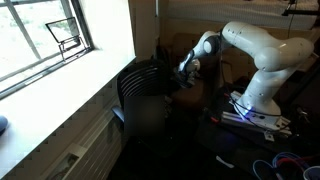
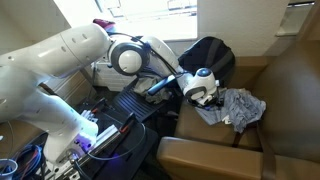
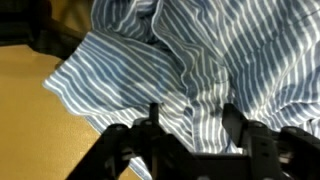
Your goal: Pick up a shirt from the couch and place it on the armchair headrest
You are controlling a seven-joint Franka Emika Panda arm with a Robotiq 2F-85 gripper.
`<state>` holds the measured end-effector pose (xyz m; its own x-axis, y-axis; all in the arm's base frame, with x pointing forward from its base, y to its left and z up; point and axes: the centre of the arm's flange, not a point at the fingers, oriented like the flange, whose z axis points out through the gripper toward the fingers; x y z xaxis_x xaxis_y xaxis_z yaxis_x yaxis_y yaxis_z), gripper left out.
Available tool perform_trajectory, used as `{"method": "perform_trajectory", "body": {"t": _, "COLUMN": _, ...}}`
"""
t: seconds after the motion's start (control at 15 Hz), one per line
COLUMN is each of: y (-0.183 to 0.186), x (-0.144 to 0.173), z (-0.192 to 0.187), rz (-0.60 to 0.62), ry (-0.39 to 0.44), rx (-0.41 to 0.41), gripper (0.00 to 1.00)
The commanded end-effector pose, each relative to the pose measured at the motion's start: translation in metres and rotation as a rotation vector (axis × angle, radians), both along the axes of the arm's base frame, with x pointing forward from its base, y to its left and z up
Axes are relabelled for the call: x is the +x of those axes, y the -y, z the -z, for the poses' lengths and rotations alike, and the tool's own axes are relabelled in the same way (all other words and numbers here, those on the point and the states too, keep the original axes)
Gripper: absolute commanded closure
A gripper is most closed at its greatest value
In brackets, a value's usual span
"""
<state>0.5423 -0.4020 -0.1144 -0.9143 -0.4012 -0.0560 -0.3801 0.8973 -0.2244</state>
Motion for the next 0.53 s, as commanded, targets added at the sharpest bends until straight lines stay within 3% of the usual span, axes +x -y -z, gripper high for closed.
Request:
{"method": "perform_trajectory", "body": {"t": 0.0, "y": 0.0003, "x": -0.0042, "z": 0.0031, "rz": 0.011, "ry": 0.011, "rx": 0.01, "gripper": 0.62}}
{"method": "perform_trajectory", "body": {"t": 0.33, "y": 0.0006, "x": -0.0093, "z": 0.006, "rz": 0.034, "ry": 0.023, "rx": 0.018, "gripper": 0.98}}
{"method": "perform_trajectory", "body": {"t": 0.47, "y": -0.0016, "x": -0.0089, "z": 0.0068, "rz": 0.041, "ry": 0.018, "rx": 0.019, "gripper": 1.0}}
